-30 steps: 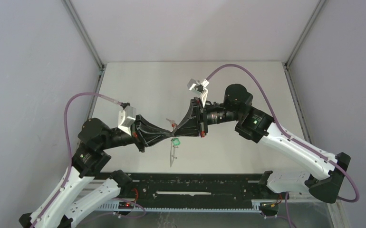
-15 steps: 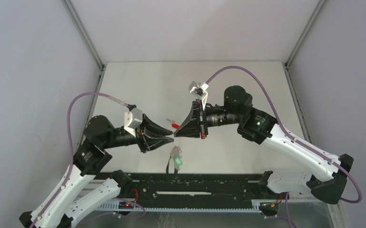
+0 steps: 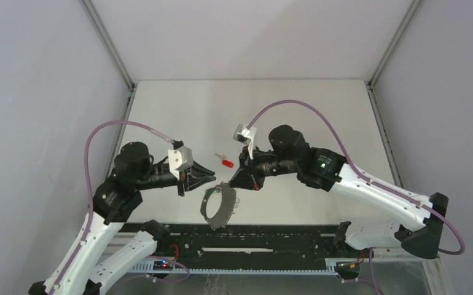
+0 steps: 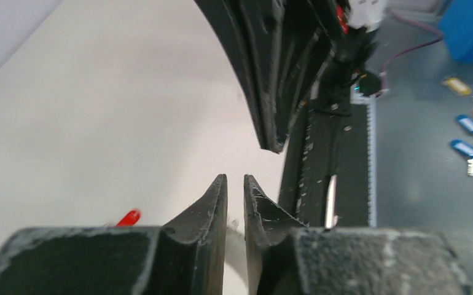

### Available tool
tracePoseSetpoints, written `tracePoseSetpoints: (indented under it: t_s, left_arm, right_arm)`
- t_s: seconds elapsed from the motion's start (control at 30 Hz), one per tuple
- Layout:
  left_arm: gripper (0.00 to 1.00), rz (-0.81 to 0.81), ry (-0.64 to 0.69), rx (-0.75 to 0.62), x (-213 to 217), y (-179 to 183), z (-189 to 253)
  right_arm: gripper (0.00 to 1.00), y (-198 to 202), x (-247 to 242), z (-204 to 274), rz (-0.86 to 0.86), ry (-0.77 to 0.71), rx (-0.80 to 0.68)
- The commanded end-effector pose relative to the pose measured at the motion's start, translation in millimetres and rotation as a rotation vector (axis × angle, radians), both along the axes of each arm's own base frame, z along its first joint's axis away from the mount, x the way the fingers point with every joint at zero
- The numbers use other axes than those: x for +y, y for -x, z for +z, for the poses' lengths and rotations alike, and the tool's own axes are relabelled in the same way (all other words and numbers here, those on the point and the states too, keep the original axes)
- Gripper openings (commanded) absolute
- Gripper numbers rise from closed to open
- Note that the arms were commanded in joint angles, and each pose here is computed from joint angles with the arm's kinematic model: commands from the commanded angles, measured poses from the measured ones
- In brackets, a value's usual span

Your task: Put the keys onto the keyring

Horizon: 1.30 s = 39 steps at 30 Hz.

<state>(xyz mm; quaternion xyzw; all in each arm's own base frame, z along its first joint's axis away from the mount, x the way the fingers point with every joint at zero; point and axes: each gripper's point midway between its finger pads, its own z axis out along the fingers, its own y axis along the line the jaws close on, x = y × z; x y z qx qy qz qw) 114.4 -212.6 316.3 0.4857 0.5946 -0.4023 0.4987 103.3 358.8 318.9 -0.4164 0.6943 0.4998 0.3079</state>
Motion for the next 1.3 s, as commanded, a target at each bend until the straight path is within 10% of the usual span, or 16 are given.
tracePoseSetpoints:
  t_s: [0.0, 0.2, 0.7, 1.27]
  left_arm:
    - [0.25, 0.119, -0.133, -0.003, 25, -38, -35]
    - [0.42, 0.166, -0.374, 0.045, 64, -80, -109]
    - [0.43, 0.243, -0.282, 0.074, 78, -96, -117]
    - [0.42, 0.179, -0.219, 0.148, 68, -76, -107]
  right_arm:
    - [0.2, -30, 5, -54, -0.141, 0.12, -0.048]
    - [0.48, -64, 20, -107, -0.255, 0.179, -0.081]
    - [0.47, -108, 78, -236, -0.201, 0.327, -0.203]
    - [0.46, -135, 88, -272, -0.26, 0.5, -0.339]
